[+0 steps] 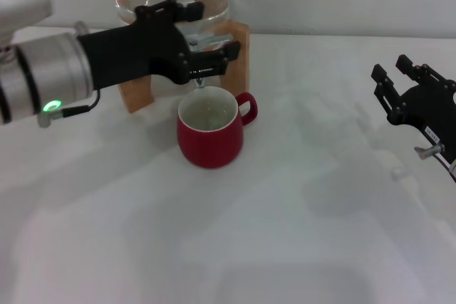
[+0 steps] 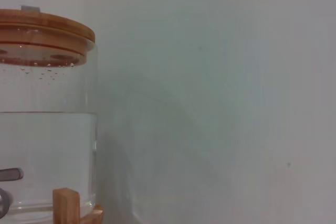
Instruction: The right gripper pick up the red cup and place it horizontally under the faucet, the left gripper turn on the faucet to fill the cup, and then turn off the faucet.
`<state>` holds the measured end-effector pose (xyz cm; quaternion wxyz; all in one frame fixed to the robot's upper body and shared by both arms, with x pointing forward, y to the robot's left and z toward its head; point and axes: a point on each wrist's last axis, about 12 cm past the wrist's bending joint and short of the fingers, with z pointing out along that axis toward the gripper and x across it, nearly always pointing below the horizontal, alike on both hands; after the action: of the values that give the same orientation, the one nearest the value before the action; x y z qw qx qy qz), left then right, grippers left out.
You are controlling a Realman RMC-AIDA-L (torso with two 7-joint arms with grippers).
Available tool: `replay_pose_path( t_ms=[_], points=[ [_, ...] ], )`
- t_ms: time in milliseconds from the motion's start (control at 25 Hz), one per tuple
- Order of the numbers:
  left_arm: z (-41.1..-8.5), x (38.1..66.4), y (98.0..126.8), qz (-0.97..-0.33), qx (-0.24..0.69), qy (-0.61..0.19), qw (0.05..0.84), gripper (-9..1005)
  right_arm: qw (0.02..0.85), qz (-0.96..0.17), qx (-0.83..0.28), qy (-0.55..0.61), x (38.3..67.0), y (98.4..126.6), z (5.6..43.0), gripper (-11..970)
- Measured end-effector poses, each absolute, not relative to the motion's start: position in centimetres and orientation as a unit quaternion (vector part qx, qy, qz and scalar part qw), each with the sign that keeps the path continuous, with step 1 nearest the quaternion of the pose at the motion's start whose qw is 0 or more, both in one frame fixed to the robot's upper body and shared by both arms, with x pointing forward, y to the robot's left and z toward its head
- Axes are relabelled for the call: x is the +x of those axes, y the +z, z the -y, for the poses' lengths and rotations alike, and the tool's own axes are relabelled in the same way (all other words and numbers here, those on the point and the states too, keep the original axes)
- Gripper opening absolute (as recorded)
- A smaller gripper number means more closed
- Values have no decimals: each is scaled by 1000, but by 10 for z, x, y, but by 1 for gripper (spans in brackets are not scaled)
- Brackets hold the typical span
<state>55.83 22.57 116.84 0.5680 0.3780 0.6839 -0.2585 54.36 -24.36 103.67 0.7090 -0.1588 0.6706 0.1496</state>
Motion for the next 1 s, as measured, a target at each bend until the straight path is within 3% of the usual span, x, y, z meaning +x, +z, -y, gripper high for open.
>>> replay_pose_path(
  t_ms=[240,600,1000],
  points=[
    [-251,531,1154,-664,326,-262,620,880,707,-672,-159,150,543,1036,243,428],
    [-280,491,1122,-640,250,-206,697,874,702,-675,-165,155,539,1033,241,429],
    [-308,469,1083,-643,143,-140,739,875,700,-672,-174,165,541,1035,232,431]
  ],
)
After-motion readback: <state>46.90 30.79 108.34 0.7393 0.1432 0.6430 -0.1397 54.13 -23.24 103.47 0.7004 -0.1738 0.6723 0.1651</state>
